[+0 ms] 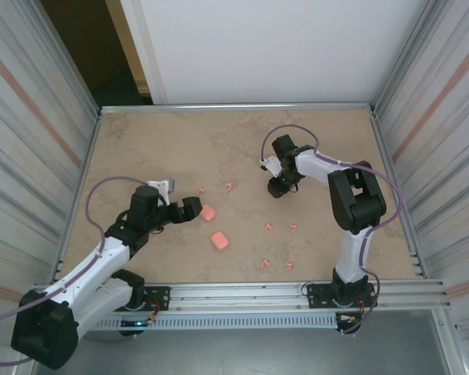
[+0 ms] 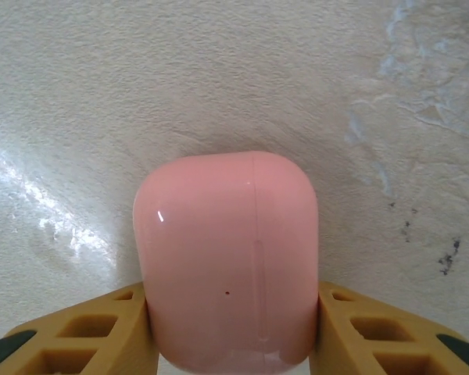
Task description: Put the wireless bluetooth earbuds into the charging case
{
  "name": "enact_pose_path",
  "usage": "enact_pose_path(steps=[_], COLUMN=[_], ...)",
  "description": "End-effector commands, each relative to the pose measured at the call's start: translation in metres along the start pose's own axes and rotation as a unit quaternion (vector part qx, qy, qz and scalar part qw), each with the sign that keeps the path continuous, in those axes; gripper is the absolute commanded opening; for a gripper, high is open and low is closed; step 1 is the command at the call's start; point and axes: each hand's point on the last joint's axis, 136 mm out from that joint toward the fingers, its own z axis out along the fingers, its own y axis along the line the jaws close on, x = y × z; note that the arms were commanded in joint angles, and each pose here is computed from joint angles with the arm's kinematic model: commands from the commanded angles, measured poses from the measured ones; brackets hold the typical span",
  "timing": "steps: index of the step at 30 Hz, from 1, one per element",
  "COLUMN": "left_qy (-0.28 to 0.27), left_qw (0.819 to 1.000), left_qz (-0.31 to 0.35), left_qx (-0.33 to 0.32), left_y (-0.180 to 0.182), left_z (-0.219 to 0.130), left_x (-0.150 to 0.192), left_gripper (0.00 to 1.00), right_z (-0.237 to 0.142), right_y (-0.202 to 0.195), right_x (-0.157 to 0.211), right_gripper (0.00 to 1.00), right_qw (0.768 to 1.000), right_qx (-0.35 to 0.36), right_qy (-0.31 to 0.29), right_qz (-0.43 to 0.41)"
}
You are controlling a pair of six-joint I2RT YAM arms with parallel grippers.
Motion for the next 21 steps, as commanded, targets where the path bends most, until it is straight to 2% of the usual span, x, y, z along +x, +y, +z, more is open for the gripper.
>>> enact_pose_path(steps=[1,7,12,19,21], left_qy=[-0.016,-0.019,-0.020,-0.023,-0.026], left_qw=[1.000,0.998,0.994,0.977,0.970], left_qz=[0.008,0.002,0.007,0.021,0.026], left_qx=[0.015,0.057,0.104,0.212,0.241], left_y=[-0.013,-0.030,-0.052,-0.095,-0.106], left_z=[-0.007,-0.014,-0.022,-0.035,-0.040], left_x=[-0.012,-0.016,-0.023,-0.034,-0.036], left_gripper=[0.99,0.99,0.97,0.86,0.78], right_z=[-0.010,-0.050,-0.092,-0.150,-0.164], right_y=[0.010,0.027,0.053,0.100,0.110], right_x=[-0.005,-0.024,-0.035,-0.043,-0.044], right_gripper=[0.40,0.39,0.39,0.38,0.38], right_qw=[0.999,0.992,0.975,0.938,0.929], right_qx=[0.008,0.029,0.045,0.048,0.049], right_qy=[-0.027,-0.104,-0.185,-0.292,-0.311], right_qz=[-0.028,-0.068,-0.113,-0.180,-0.195])
